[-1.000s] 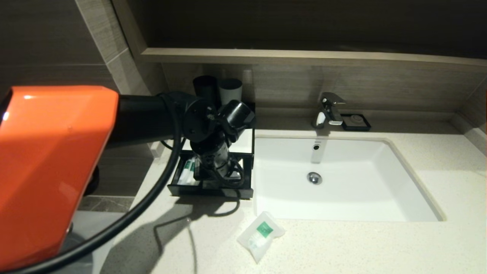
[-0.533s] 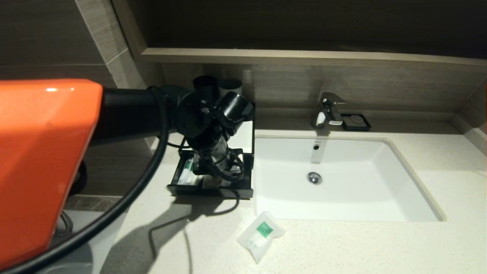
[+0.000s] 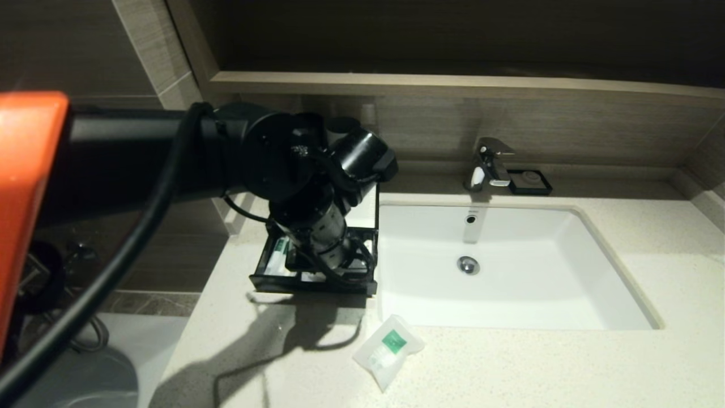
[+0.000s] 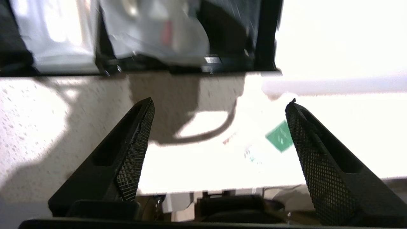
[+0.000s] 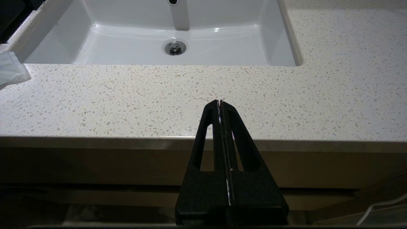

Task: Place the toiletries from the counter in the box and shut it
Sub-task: Pick up the bathroom toiletry

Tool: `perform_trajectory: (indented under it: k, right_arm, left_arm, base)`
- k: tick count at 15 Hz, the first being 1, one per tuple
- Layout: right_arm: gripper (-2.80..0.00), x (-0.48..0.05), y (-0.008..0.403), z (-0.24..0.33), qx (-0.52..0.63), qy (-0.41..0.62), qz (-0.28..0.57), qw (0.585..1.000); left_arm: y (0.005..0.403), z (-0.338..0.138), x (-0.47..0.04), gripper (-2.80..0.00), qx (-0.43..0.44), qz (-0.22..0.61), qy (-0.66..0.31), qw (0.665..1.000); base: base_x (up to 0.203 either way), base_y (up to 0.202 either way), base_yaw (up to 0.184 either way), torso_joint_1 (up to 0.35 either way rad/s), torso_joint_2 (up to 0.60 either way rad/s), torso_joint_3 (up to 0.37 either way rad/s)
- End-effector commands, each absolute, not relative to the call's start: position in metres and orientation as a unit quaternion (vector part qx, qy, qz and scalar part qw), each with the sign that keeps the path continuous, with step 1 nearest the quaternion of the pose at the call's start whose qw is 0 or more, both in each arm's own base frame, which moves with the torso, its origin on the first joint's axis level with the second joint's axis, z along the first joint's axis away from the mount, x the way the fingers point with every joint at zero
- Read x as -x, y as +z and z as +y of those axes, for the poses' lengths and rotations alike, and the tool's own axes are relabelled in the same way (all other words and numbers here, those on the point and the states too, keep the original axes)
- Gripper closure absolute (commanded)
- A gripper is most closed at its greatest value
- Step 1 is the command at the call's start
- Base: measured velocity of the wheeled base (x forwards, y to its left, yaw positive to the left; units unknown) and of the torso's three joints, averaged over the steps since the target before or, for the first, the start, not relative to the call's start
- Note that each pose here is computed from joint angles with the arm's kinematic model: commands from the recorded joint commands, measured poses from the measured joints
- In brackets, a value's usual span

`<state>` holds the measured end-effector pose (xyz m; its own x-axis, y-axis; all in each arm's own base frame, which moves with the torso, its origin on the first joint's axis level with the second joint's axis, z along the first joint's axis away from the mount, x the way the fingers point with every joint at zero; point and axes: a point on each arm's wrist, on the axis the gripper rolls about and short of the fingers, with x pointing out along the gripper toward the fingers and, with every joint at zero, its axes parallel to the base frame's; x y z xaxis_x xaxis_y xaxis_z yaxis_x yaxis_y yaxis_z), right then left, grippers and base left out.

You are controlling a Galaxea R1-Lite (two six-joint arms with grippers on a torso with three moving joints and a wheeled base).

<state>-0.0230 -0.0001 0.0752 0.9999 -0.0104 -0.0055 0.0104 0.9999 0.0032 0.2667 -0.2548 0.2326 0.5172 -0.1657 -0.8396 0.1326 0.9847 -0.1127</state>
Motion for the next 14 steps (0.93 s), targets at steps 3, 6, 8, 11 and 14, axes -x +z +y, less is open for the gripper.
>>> perform_trajectory:
  k: [3,6,8,11,14]
  right_arm:
    - [0.00,0.023,0.075,0.000,-0.002,-0.005,0.003,1.000]
    - [0.00,0.023,0.075,0.000,-0.002,-0.005,0.003,1.000]
    - [0.00,0.023,0.075,0.000,-0.002,-0.005,0.003,1.000]
    - [0.00,0.023,0.075,0.000,-0.002,-0.005,0.002,1.000]
    - [0.00,0.023,0.075,0.000,-0.002,-0.005,0.002,1.000]
  left_arm:
    - [0.225,-0.271,-0.228,-2.80,-0.042,0.532,-0.117,0.838]
    - [0.230,-0.270,-0.215,-2.80,-0.036,0.576,-0.168,0.799]
    - [0.228,-0.270,-0.210,-2.80,-0.035,0.596,-0.199,0.777]
    - [0.213,-0.280,-0.209,-2.80,-0.055,0.607,-0.198,0.767]
    - [0.213,-0.284,-0.209,0.00,-0.054,0.603,-0.202,0.770]
  base:
    - [0.000,0.000,0.000,0.000,0.00,0.000]
    - [0.000,0.000,0.000,0.000,0.00,0.000]
    - [0.000,0.000,0.000,0.000,0.00,0.000]
    - [0.000,0.000,0.000,0.000,0.00,0.000]
    - [0.000,0.000,0.000,0.000,0.00,0.000]
